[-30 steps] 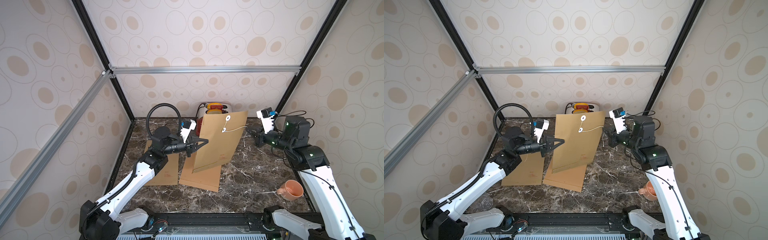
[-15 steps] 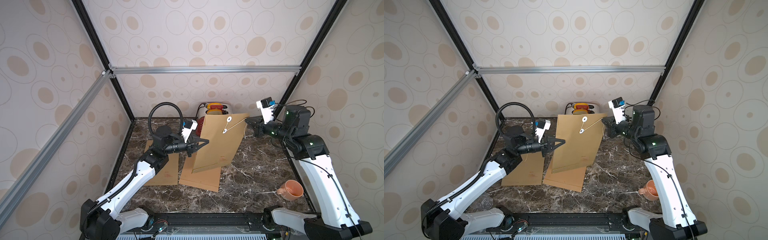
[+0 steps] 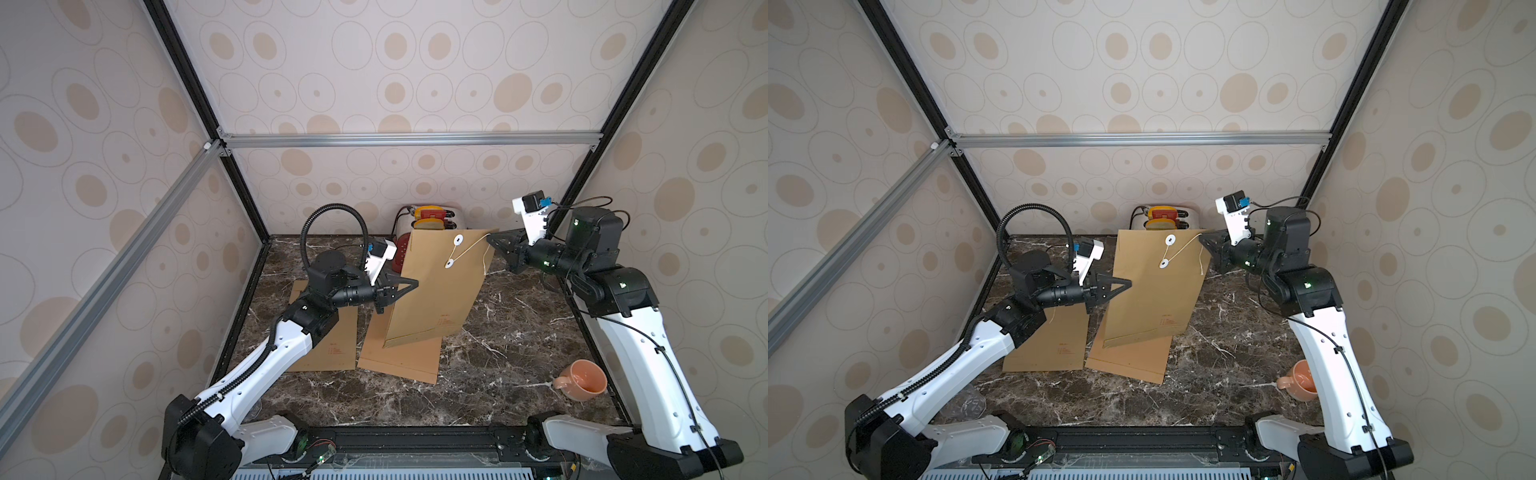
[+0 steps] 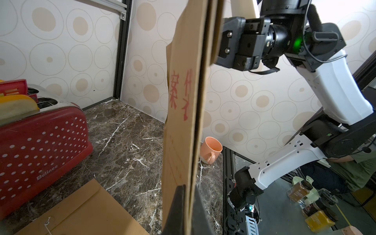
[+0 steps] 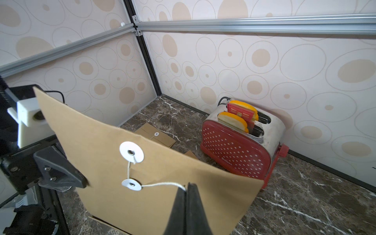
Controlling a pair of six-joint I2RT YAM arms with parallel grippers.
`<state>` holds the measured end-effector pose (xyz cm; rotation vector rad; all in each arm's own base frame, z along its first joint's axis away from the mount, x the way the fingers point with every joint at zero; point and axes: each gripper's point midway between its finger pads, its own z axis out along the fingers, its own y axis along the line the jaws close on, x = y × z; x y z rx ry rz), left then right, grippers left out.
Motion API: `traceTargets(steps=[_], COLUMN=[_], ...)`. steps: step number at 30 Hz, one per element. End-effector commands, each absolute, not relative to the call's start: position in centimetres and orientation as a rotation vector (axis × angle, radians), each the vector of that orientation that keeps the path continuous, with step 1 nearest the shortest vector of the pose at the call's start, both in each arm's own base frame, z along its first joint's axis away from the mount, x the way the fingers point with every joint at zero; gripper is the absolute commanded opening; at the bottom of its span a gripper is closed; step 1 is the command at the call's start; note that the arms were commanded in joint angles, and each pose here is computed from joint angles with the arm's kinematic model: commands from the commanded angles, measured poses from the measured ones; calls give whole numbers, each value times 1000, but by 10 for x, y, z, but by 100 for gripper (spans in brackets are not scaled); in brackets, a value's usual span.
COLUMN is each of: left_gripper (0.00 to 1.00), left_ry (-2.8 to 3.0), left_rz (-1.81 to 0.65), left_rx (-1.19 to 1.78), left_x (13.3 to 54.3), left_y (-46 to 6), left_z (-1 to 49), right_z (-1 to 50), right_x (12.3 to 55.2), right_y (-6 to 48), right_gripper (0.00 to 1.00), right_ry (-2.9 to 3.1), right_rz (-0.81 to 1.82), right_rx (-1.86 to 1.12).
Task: Close the mouth of the file bag
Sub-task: Close the file bag.
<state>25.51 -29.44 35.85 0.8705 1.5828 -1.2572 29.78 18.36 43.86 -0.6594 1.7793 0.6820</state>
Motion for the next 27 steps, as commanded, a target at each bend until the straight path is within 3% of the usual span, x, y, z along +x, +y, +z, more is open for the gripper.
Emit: traceTargets(steps=[1,27], left_gripper=[0,0], left_ry=[1503,1536], left_rz=[-1234,-1259], left_rx=[890,895], left_x=[254,258], left_y=[-296,-302], left_z=[384,375], right_z=[456,467], right_x=[283,274], right_y=[193,256], right_gripper=[0,0], right_ry=[1702,1663], right_rz=[770,826], right_rx=[-669,-811])
